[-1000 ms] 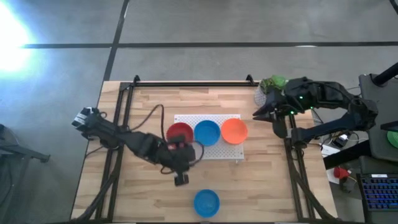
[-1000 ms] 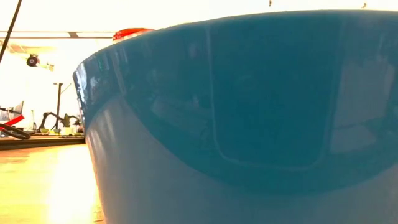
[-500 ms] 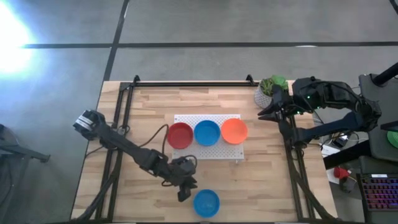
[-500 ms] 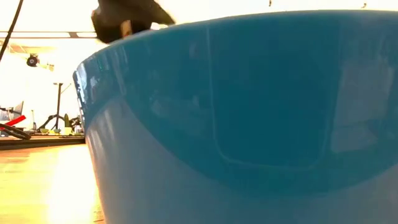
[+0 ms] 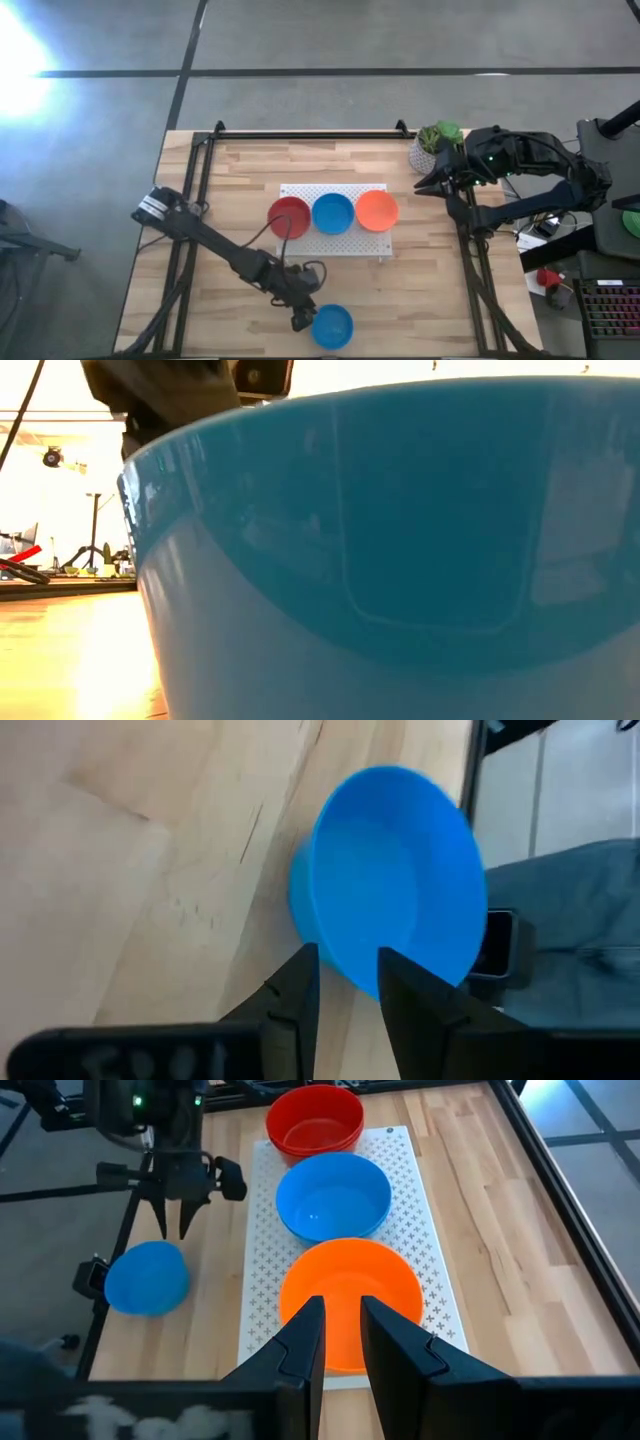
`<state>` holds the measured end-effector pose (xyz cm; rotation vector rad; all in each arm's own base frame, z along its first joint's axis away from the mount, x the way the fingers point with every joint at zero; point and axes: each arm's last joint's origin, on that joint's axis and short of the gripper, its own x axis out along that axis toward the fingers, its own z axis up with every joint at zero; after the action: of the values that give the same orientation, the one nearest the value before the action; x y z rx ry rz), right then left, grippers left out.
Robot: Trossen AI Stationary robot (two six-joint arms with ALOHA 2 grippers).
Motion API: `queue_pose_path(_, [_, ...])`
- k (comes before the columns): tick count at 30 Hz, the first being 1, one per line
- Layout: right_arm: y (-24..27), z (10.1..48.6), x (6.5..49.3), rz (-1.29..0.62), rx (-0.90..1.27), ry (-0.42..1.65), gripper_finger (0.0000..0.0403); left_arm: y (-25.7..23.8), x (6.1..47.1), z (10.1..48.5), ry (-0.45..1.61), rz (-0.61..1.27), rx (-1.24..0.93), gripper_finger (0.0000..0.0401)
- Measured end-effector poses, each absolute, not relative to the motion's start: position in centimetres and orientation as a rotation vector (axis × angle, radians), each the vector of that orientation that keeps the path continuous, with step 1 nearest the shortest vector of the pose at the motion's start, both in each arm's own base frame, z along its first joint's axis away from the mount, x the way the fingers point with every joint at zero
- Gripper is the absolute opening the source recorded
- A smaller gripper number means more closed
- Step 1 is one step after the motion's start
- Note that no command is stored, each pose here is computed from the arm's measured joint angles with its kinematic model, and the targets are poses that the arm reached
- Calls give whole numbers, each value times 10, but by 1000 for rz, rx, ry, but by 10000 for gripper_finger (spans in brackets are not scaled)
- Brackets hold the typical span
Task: Pick & Place Mini bowls
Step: Stack the blue bowl on the blue bowl on the shelf
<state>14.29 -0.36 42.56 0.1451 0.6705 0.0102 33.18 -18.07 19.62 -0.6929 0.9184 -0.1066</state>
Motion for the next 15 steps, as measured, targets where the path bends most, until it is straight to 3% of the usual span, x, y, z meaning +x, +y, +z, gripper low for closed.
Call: queue_pose_path(15, [-4,412,148,7,140,722,66,-194,359,175,965,-76,-750,96])
